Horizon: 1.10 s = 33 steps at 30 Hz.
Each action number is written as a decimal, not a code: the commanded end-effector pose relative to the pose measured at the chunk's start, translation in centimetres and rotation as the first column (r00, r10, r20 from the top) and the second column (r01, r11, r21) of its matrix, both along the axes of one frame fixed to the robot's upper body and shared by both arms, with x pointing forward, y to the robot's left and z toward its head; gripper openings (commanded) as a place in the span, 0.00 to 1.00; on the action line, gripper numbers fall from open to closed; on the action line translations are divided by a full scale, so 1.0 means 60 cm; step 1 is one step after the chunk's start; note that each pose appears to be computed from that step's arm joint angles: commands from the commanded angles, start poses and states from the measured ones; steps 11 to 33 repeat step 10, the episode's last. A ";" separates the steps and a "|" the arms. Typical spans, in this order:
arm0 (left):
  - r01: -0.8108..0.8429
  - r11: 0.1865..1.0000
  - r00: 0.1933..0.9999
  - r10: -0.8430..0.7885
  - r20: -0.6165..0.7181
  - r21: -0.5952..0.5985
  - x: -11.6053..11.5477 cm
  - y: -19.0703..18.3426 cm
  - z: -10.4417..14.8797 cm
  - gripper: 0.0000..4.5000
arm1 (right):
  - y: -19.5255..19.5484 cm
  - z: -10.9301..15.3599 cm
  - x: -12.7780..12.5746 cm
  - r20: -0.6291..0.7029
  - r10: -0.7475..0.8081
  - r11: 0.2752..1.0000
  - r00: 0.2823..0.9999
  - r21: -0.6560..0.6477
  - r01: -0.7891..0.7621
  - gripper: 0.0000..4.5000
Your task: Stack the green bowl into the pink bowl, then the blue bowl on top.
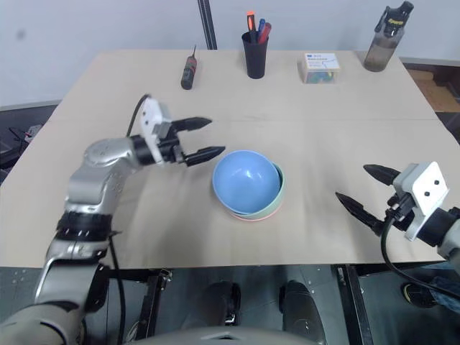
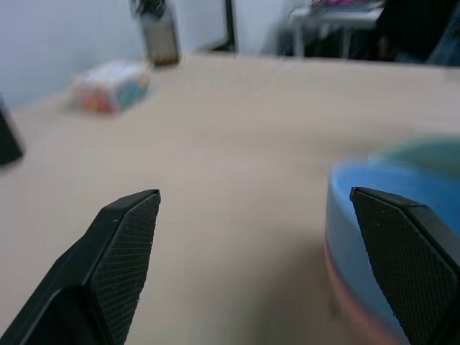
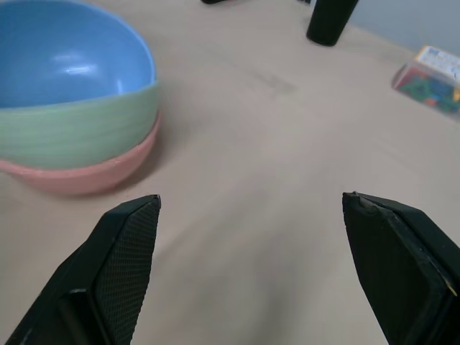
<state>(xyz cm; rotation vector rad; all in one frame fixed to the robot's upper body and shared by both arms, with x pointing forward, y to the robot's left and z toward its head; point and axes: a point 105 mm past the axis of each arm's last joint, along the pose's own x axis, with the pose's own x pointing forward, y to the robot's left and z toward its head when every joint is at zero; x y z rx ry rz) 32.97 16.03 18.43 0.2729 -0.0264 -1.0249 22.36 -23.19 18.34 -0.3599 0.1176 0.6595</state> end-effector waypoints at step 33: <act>0.012 0.991 0.999 -0.006 -0.040 0.132 -0.098 0.073 0.003 1.00 | -0.008 0.030 -0.045 -0.037 0.150 0.988 0.988 -0.029 -0.151 0.94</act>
